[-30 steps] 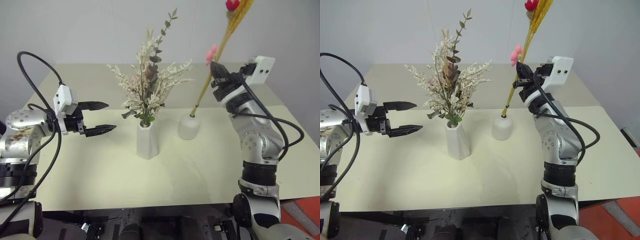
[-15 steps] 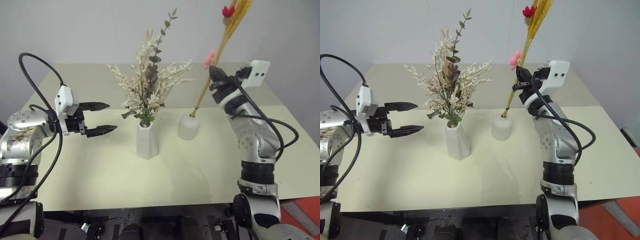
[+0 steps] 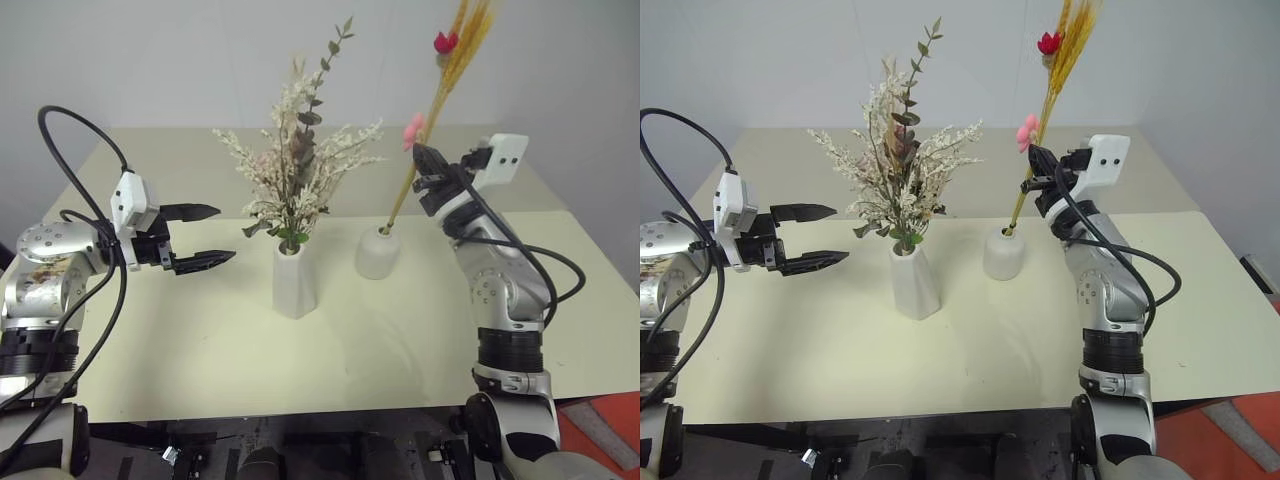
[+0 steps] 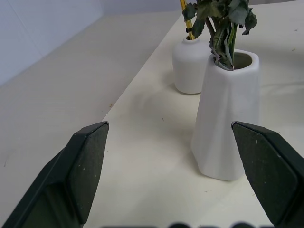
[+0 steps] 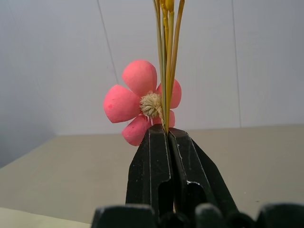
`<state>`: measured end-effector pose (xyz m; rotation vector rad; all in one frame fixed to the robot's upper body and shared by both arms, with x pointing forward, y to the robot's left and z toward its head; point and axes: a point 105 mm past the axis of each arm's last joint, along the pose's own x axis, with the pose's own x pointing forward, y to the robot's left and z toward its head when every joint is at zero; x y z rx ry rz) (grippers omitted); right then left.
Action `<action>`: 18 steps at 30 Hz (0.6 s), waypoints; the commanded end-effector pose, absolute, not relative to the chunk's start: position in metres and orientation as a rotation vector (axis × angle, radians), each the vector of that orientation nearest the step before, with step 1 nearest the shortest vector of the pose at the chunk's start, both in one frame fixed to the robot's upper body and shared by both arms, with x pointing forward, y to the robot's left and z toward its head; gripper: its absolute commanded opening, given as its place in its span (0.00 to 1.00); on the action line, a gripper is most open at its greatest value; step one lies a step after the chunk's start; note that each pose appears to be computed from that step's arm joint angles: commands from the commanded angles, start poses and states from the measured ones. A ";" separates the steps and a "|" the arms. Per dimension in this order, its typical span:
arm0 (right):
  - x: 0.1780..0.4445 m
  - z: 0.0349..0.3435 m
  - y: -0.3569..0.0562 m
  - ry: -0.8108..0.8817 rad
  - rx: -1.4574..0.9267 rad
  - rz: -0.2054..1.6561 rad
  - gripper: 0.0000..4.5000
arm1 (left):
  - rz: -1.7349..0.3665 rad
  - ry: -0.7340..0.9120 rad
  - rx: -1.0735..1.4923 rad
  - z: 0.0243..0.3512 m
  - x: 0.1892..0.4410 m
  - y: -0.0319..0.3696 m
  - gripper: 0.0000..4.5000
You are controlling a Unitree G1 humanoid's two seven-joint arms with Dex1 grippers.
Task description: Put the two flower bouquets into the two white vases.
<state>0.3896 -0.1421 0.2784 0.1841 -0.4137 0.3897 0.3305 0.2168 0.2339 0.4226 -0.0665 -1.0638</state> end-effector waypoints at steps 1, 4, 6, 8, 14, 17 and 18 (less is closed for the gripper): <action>0.384 0.284 -0.139 -0.461 0.171 0.401 0.01 | -1.059 -0.106 0.451 0.242 0.329 0.215 1.00; 0.384 0.280 -0.137 -0.456 0.175 0.403 0.01 | -1.058 -0.105 0.450 0.242 0.329 0.216 1.00; 0.384 0.277 -0.135 -0.455 0.170 0.404 0.01 | -1.056 -0.106 0.449 0.242 0.329 0.216 1.00; 0.385 0.274 -0.135 -0.451 0.166 0.399 0.01 | -1.055 -0.107 0.448 0.241 0.329 0.215 1.00; 0.386 0.274 -0.134 -0.457 0.158 0.399 0.01 | -1.053 -0.107 0.444 0.240 0.329 0.214 1.00; 0.382 0.280 -0.133 -0.482 0.159 0.406 0.01 | -1.050 -0.105 0.443 0.238 0.328 0.215 1.00; 0.381 0.282 -0.132 -0.485 0.157 0.408 0.01 | -1.050 -0.105 0.442 0.238 0.328 0.215 1.00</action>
